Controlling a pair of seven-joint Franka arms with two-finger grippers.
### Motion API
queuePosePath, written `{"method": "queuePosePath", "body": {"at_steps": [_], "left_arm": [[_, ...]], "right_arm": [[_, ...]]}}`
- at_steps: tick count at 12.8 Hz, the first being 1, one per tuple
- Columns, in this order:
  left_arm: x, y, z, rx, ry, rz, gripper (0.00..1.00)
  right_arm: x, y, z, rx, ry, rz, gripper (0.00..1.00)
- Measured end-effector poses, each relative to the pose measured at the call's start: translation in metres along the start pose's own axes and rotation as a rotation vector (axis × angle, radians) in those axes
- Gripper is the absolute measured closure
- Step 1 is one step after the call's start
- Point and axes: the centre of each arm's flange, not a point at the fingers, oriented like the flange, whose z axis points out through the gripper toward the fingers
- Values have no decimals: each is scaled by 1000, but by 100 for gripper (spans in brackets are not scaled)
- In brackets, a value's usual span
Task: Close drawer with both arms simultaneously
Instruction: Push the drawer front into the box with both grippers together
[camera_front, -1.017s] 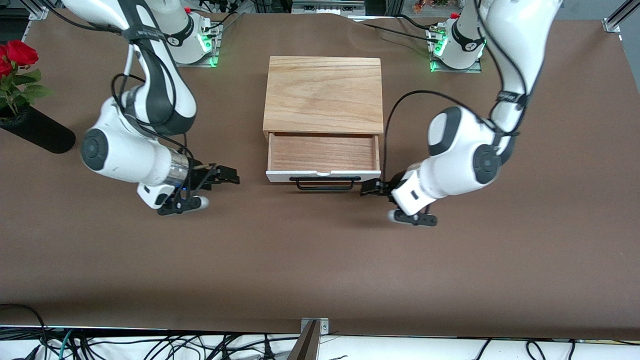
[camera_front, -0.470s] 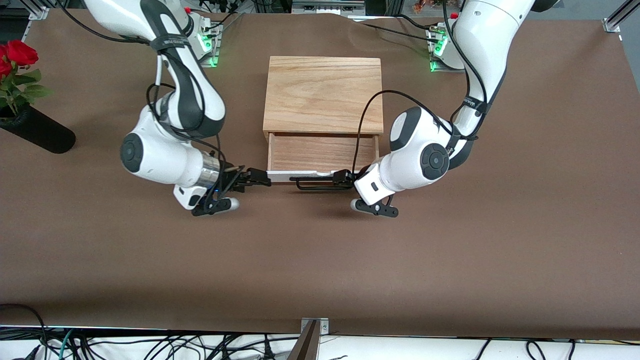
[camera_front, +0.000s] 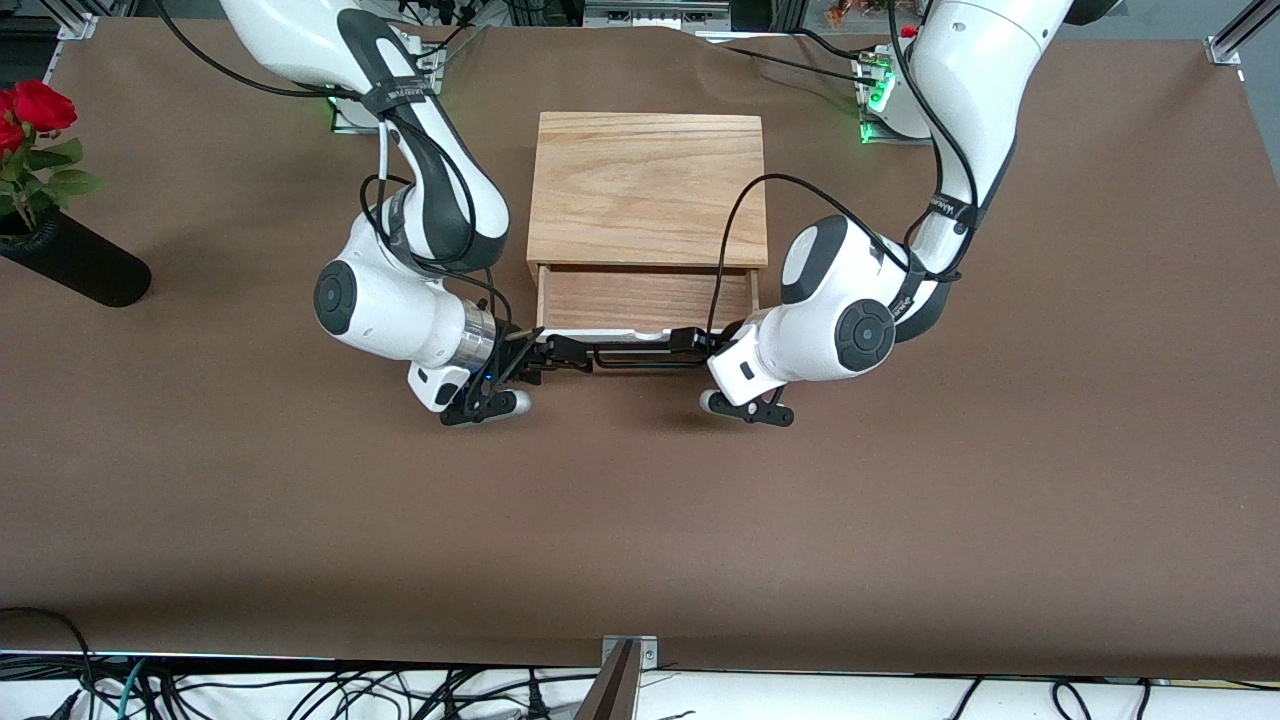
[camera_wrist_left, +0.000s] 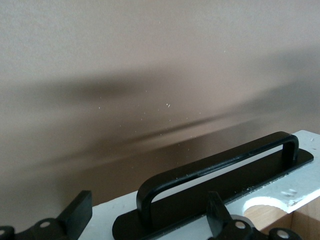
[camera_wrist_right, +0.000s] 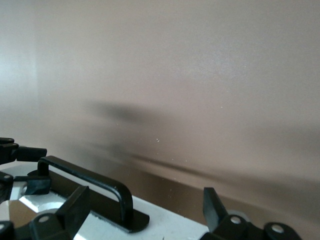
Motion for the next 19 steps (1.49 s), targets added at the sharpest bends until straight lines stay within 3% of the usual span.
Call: {"method": "queuePosePath", "body": {"at_steps": [2, 6, 12, 15, 19], "left_arm": [[-5, 0, 3, 6, -46, 0, 0], [-10, 0, 6, 12, -90, 0, 0], [-27, -4, 17, 36, -235, -1, 0], [-35, -7, 21, 47, -300, -3, 0], [-37, -9, 22, 50, -318, -5, 0]], "right_arm": [[-5, -3, 10, -4, -17, -6, 0], [-42, -10, 51, -34, -113, -18, 0], [-81, -14, 20, -17, -254, -6, 0], [-97, -8, 15, -20, -276, 6, 0], [-103, -4, 16, -20, -257, 16, 0]]}}
